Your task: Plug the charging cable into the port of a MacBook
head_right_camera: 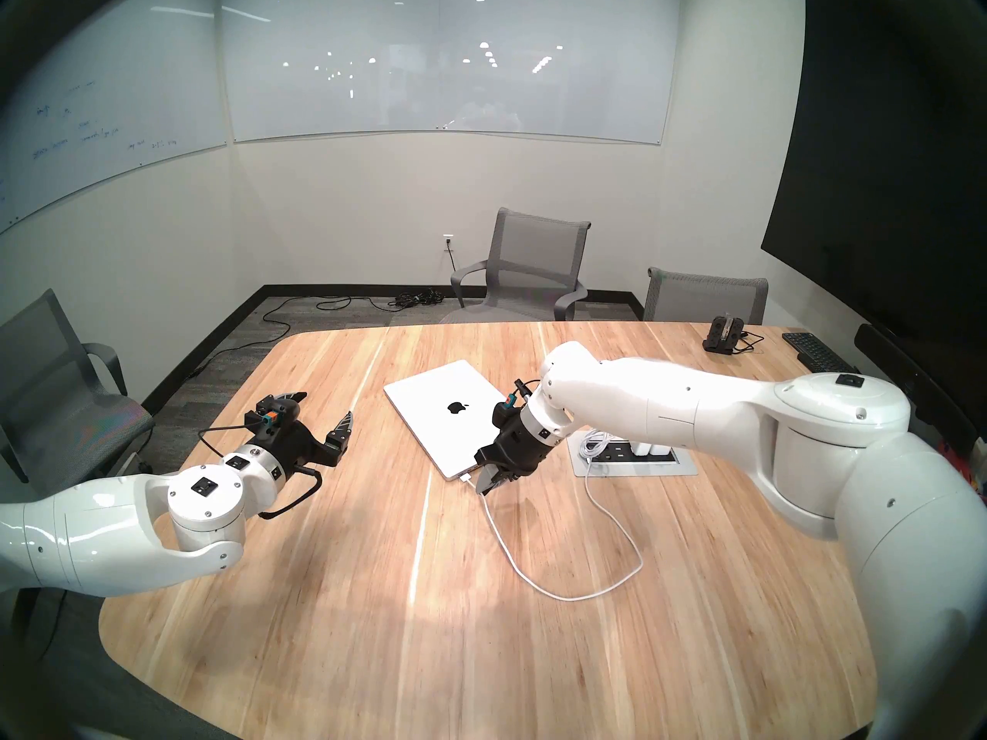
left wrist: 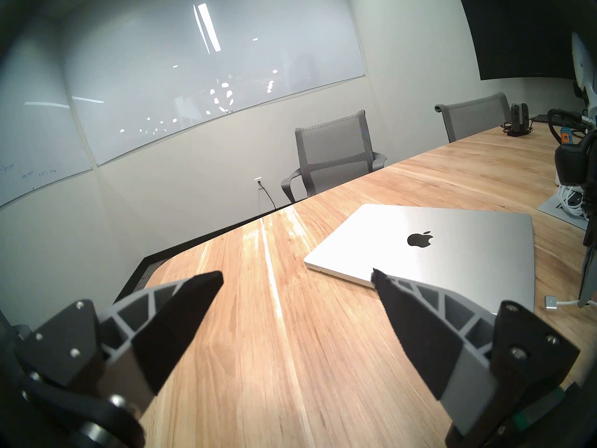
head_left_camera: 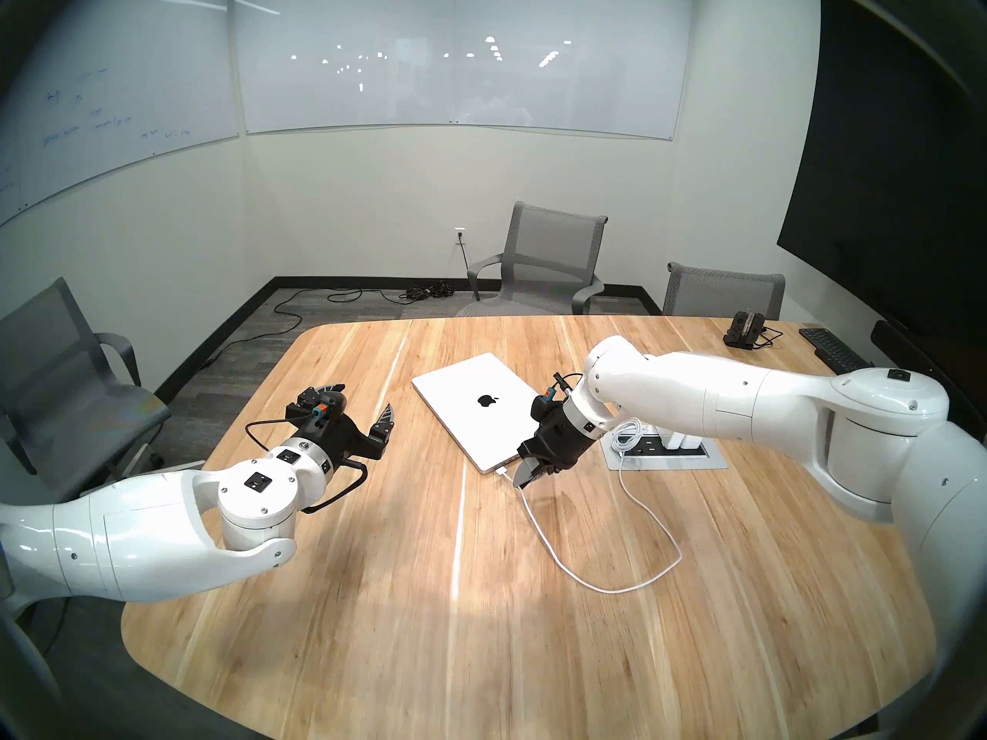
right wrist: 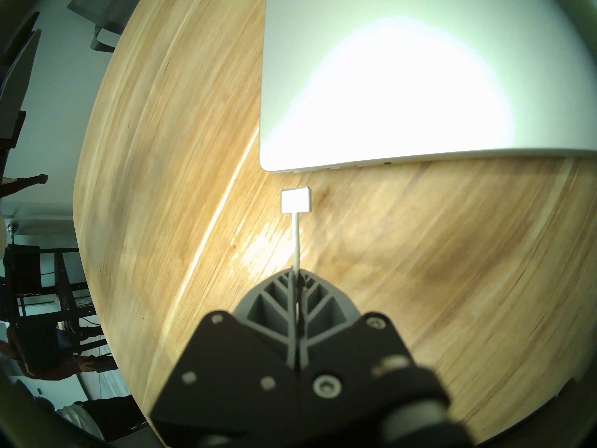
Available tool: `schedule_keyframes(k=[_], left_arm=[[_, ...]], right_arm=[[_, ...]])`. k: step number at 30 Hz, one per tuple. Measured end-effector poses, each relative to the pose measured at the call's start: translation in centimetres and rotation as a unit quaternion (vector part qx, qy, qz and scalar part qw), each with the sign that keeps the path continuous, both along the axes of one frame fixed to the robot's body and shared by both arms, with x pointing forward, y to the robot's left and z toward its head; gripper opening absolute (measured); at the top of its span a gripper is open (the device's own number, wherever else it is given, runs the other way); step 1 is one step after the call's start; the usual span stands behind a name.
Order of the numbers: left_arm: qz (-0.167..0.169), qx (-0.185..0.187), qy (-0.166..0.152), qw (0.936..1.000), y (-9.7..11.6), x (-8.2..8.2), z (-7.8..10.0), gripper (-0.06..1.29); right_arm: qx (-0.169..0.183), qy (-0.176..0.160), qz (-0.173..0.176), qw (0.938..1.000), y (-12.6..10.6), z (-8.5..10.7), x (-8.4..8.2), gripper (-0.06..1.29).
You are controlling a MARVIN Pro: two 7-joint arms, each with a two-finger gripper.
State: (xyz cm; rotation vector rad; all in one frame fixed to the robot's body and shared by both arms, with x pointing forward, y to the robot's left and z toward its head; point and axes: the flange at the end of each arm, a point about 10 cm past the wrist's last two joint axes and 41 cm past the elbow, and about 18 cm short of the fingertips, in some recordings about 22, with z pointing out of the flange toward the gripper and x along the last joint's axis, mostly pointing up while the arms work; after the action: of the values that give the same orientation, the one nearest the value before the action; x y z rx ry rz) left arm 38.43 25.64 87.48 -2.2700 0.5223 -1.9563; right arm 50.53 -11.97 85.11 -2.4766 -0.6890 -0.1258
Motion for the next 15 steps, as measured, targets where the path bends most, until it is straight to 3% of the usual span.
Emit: schedule_keyframes(k=[15], left_arm=[[0.000, 0.000, 0.000, 1.0000, 0.00, 0.00, 0.00, 1.22]], right_arm=[[-0.004, 0.003, 0.004, 1.0000, 0.08, -0.14, 0.56, -0.02]])
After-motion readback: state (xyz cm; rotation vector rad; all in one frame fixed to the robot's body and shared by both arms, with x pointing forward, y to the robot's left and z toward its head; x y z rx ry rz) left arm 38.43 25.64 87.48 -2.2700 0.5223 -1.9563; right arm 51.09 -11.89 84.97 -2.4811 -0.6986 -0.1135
